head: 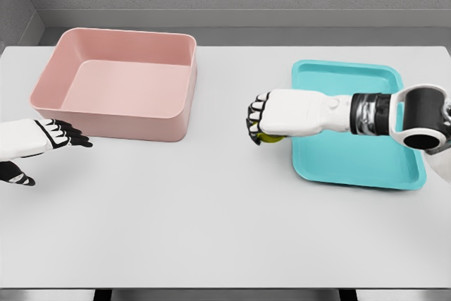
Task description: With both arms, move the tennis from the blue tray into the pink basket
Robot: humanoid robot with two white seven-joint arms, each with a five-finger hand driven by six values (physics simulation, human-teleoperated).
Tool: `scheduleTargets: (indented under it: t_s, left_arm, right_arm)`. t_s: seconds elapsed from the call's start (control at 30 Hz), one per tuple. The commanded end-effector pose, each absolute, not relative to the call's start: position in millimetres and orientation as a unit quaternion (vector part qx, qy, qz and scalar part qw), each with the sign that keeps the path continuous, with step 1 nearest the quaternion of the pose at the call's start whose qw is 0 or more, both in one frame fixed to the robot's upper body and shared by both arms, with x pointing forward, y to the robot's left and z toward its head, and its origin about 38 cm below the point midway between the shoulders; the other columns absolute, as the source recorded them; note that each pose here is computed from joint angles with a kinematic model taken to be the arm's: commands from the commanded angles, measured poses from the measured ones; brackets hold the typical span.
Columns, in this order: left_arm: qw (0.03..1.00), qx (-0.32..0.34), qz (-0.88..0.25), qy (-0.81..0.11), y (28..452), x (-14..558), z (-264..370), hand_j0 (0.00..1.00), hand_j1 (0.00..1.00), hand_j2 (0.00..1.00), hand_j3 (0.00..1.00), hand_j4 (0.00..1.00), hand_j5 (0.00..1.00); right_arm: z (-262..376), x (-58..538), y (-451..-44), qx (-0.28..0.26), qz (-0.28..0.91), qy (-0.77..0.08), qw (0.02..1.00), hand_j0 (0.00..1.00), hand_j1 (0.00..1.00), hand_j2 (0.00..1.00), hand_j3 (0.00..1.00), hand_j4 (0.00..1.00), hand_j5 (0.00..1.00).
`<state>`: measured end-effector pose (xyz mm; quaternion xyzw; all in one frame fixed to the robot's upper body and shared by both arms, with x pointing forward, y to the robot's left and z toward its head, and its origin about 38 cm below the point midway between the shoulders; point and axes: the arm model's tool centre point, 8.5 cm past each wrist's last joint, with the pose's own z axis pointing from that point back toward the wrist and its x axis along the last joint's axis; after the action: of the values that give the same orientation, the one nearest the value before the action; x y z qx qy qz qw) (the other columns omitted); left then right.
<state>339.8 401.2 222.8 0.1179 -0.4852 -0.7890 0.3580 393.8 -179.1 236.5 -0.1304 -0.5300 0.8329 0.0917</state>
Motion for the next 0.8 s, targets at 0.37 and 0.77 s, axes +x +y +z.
scheduleTargets:
  t_s: [0.37, 0.77]
  left_arm:
    - [0.360, 0.118, -0.787, -0.486, 402, 340, 224, 1.00, 1.00, 1.00, 1.00, 1.00, 1.00]
    - [0.360, 0.118, -0.787, -0.487, 402, 340, 225, 1.00, 1.00, 1.00, 1.00, 1.00, 1.00]
  right_arm:
    - [215, 373, -110, -0.084, 0.830, -0.550, 0.038, 0.44, 0.44, 0.44, 0.44, 0.44, 0.44]
    - [190, 367, -85, -0.066, 0.841, -0.537, 0.031, 0.44, 0.44, 0.44, 0.44, 0.44, 0.44]
